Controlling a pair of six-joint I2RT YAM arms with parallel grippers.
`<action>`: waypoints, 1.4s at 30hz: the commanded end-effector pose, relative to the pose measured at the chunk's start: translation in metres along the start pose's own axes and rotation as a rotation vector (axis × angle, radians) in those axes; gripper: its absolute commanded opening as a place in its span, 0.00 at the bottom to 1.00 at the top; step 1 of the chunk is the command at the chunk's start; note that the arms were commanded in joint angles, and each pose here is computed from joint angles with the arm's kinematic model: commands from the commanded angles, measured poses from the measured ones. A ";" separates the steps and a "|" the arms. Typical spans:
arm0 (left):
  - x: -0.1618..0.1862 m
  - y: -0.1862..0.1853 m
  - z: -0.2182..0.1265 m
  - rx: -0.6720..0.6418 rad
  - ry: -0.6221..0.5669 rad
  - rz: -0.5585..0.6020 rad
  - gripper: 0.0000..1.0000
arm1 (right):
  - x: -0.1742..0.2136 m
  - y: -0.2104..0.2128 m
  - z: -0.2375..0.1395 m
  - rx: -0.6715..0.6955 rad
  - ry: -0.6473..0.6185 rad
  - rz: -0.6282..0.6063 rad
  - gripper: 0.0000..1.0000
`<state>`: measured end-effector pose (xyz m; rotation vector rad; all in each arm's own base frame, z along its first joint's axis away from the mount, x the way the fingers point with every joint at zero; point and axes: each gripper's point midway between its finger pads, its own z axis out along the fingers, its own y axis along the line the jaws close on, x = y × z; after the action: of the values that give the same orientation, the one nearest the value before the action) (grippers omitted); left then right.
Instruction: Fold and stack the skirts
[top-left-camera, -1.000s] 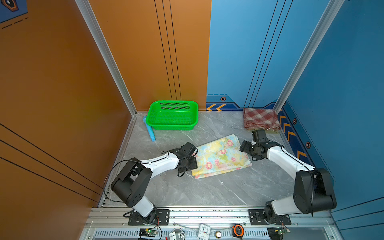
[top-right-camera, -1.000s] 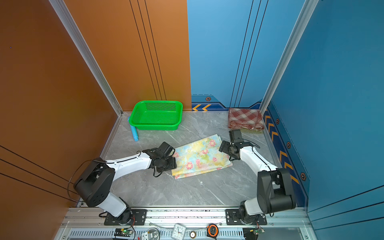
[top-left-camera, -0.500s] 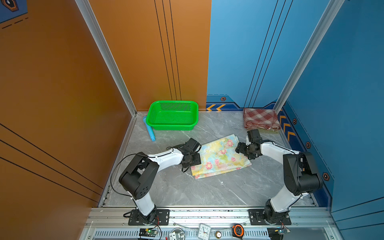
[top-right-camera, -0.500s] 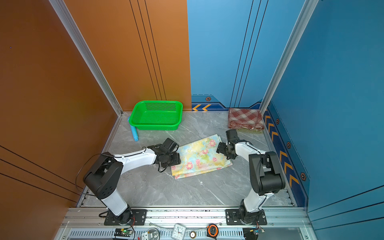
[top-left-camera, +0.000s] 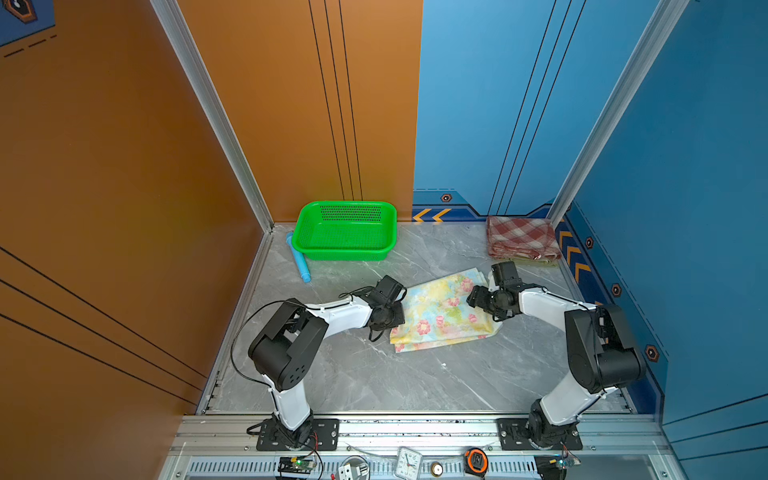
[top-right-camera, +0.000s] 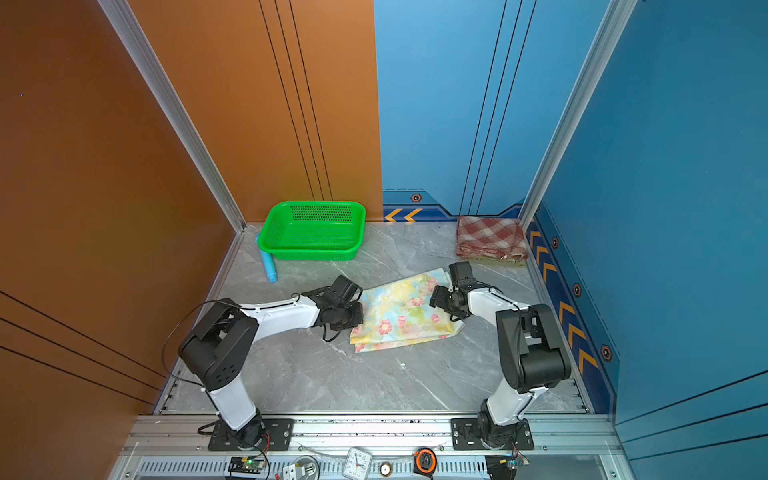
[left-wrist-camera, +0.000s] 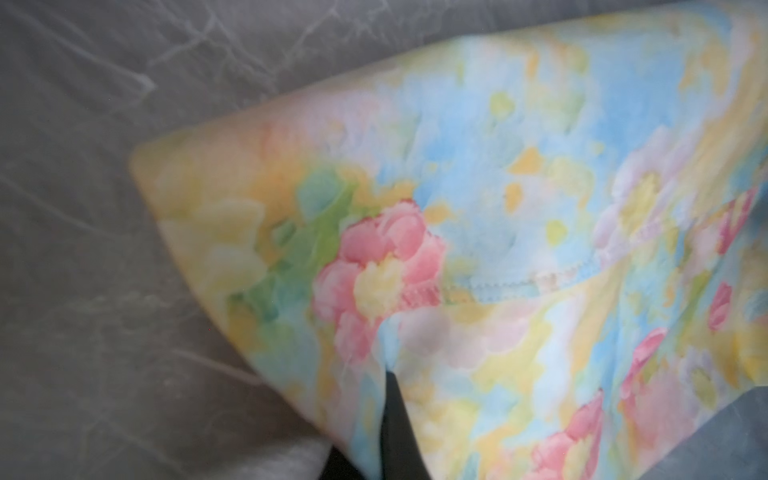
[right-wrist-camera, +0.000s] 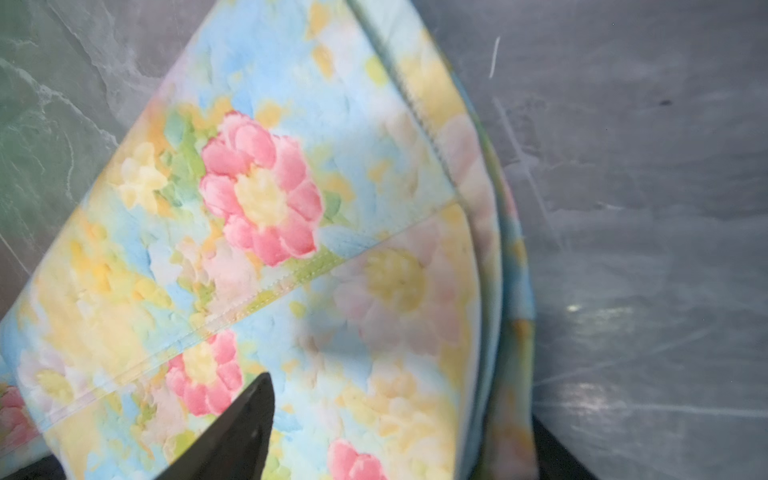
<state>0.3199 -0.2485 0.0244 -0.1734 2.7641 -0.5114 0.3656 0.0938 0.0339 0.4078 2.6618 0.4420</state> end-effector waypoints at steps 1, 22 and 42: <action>0.023 0.035 0.006 -0.097 0.097 0.015 0.00 | 0.021 0.005 -0.002 -0.009 0.033 0.020 0.77; -0.064 0.051 -0.106 -0.344 -0.035 0.424 0.00 | 0.007 0.038 0.008 -0.109 0.007 0.037 0.65; -0.049 -0.065 -0.092 -0.672 -0.057 0.962 0.00 | 0.052 0.080 0.051 -0.297 -0.057 0.207 0.06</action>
<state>0.3471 -0.2607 0.1424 0.8344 2.4846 0.5361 0.3690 0.1972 0.0214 0.4765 2.4565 0.8661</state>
